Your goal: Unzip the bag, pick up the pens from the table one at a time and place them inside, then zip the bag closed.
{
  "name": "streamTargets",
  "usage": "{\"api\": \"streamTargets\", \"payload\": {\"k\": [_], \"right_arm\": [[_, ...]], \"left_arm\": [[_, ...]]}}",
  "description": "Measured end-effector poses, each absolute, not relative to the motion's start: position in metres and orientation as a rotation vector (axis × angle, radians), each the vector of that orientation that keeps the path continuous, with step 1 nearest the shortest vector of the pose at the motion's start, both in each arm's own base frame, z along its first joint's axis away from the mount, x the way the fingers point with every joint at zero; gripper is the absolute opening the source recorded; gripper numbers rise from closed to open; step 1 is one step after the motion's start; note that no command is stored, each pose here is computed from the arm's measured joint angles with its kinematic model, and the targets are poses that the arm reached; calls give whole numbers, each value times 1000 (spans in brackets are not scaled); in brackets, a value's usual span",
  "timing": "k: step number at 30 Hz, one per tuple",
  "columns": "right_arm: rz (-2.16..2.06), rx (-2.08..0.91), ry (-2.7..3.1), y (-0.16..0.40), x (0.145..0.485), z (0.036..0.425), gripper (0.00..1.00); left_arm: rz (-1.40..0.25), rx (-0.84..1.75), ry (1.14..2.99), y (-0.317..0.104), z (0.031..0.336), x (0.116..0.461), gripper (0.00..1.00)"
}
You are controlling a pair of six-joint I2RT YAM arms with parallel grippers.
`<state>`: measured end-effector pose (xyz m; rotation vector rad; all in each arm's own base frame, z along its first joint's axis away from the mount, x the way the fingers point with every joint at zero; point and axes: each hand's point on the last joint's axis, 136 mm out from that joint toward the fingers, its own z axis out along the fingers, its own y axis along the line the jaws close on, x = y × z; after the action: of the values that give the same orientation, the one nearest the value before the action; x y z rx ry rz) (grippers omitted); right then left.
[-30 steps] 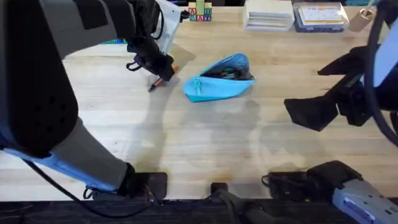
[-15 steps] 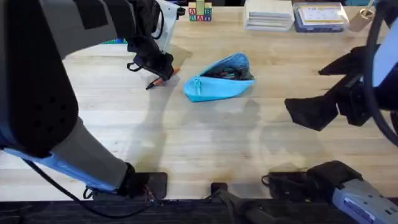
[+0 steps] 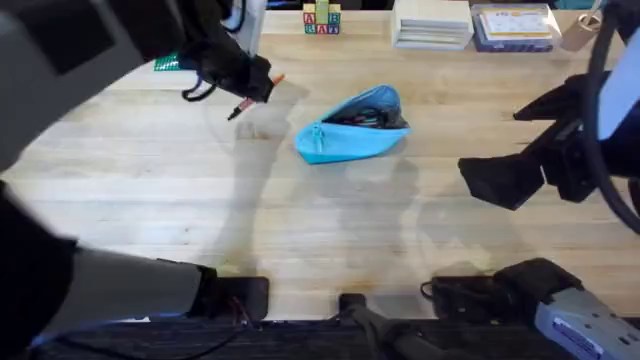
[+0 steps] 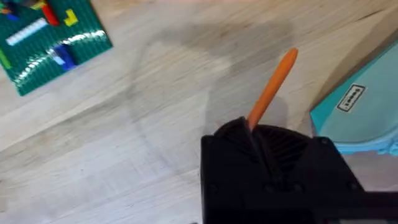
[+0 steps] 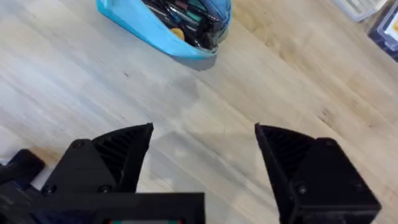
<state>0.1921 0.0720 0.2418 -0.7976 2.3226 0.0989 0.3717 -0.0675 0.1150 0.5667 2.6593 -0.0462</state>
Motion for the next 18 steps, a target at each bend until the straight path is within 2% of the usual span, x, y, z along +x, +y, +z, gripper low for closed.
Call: {"api": "streamTargets", "payload": {"k": [13, 18], "right_arm": [[99, -798, 2323, 72, 192, 242, 998], [99, -797, 2323, 72, 192, 242, 997]], "left_arm": [[-32, 529, 2437, -67, 195, 362, 43], [-139, 562, 2323, -83, 226, 356, 41]]}}
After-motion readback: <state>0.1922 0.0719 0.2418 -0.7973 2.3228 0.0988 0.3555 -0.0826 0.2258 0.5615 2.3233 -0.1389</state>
